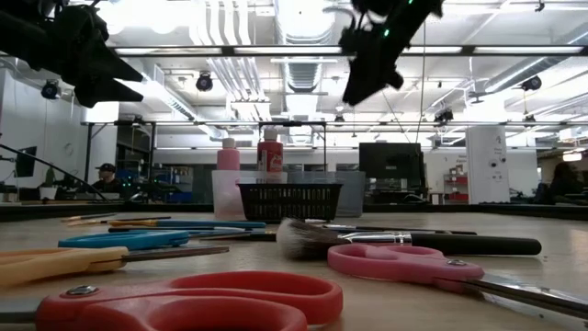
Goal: Pick & Place Paint Supplies
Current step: Put the black paint brush into the gray bin
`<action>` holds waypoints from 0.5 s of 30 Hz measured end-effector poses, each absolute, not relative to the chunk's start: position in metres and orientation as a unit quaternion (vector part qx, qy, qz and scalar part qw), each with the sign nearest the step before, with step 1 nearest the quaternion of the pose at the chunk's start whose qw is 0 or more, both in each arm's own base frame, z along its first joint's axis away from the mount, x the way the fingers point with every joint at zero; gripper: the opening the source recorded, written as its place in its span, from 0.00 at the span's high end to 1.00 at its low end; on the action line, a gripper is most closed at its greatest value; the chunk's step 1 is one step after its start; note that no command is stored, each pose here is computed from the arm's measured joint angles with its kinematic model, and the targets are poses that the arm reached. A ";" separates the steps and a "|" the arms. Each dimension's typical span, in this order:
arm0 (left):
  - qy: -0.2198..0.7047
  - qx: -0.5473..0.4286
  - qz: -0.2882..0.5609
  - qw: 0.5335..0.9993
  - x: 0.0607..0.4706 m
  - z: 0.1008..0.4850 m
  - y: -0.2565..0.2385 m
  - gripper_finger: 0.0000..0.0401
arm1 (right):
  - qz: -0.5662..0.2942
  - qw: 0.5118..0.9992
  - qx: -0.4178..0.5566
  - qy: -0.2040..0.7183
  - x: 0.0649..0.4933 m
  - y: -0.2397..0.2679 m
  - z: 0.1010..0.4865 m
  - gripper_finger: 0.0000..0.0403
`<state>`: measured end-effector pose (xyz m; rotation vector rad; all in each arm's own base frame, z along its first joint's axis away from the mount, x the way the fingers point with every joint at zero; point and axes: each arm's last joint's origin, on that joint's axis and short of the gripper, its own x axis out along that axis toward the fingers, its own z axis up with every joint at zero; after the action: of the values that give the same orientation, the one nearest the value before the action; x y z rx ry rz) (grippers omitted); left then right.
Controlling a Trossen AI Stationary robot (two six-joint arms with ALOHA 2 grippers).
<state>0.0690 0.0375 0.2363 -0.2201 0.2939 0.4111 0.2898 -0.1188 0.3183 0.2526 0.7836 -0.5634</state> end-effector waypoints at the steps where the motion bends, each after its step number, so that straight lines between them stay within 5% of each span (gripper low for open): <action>1: 0.145 -0.109 0.203 0.962 0.069 0.236 0.038 0.23 | -0.260 0.881 0.117 0.378 0.287 -0.113 0.321 0.69; 15: 0.145 -0.109 0.203 0.962 0.069 0.236 0.038 0.23 | -0.125 0.888 0.118 0.426 0.268 -0.035 0.321 0.69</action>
<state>0.0690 0.0375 0.2363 -0.2201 0.2937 0.4115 0.2684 -0.0350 0.3212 0.2450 0.8861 -0.2588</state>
